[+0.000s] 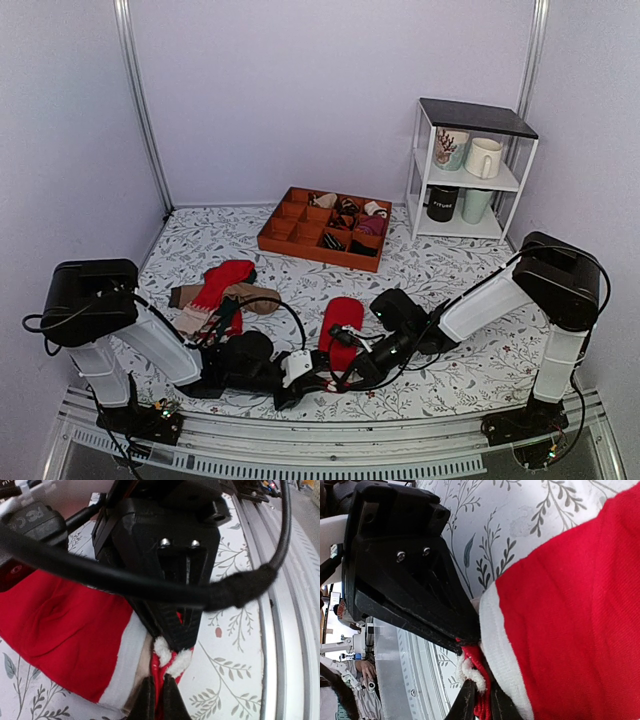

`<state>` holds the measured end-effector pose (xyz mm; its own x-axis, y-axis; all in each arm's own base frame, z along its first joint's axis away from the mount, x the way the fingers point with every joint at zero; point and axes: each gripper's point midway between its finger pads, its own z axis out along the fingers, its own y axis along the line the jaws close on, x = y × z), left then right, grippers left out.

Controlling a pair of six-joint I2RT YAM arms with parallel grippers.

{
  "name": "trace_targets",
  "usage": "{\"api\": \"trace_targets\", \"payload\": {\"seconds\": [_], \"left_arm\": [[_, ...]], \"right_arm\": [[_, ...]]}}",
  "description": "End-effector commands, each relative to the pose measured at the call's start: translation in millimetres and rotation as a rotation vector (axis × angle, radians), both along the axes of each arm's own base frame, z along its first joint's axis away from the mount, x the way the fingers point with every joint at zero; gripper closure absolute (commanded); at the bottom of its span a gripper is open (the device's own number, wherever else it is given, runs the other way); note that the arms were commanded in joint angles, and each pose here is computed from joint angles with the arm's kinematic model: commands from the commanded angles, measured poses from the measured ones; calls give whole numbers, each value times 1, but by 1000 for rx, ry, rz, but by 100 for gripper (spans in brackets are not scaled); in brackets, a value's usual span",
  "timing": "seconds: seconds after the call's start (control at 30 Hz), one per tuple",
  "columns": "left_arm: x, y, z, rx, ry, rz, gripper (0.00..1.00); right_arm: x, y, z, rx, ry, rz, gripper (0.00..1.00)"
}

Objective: Roll the socks
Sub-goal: Roll the sock at the center of the board.

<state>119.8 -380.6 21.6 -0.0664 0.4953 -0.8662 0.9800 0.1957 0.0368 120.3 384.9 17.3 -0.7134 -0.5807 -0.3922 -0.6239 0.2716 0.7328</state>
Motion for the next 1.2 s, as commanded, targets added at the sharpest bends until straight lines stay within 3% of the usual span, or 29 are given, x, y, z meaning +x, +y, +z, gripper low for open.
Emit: {"api": "trace_targets", "payload": {"seconds": [0.0,0.1,0.17,0.3,0.4,0.53,0.83,1.17], "left_arm": [[-7,5,-8,9,75,18,100],[-5,12,-17,49,167,70,100],[-5,17,-21,63,253,102,100],[-13,19,-25,105,431,146,100],[-24,21,-27,146,545,160,100],[-34,24,-26,164,651,184,100],[-36,32,-38,216,711,239,100],[-34,29,-44,231,705,236,100]], "right_arm": [[-11,-31,-35,-178,82,-20,85],[-2,-23,-13,-110,10,-18,76],[8,-17,10,-34,-97,-18,65],[19,-12,65,191,-364,-15,52],[21,-18,88,290,-583,-17,46],[7,-13,82,284,-772,86,45],[-24,6,36,182,-860,264,47],[-30,9,9,101,-852,296,53]]}}
